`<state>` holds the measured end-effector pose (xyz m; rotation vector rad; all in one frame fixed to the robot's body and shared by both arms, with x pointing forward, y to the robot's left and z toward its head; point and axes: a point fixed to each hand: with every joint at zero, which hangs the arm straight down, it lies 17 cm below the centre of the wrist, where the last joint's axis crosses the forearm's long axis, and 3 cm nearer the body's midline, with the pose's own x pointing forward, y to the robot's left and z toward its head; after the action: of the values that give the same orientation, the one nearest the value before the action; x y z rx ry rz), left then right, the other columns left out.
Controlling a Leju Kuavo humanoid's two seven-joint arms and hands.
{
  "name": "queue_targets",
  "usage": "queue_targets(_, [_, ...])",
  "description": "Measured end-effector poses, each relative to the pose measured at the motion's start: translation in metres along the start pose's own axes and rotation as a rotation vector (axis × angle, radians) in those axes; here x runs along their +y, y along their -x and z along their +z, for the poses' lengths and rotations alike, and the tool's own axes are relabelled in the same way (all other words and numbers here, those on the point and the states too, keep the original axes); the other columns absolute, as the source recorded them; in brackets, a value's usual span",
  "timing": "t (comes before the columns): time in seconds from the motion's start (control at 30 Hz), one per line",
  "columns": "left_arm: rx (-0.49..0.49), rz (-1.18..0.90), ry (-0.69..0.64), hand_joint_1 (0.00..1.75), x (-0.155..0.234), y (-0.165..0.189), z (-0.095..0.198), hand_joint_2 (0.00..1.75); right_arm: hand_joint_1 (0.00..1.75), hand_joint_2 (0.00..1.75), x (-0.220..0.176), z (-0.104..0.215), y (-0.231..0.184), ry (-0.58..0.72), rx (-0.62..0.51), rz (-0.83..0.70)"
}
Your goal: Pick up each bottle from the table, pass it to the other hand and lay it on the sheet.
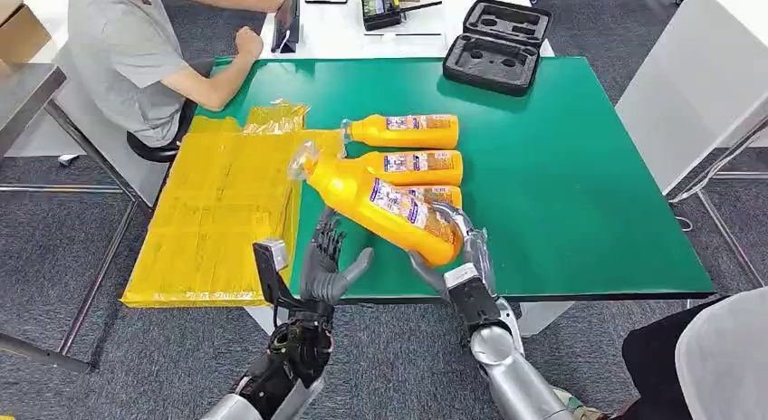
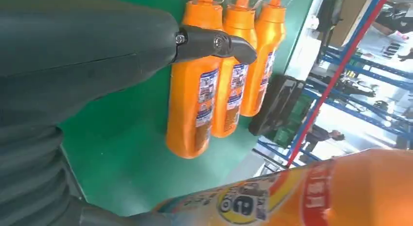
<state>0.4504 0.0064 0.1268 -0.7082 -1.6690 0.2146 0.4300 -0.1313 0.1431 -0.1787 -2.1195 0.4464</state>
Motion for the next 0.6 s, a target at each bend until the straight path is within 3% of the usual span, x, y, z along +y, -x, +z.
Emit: queue_targets(0.6, [-0.034, 0.12, 0.054, 0.0, -0.012, -0.016, -0.007, 1.75, 1.75, 1.75, 0.008, 0.006, 0.004, -0.038, 0.014, -0.02])
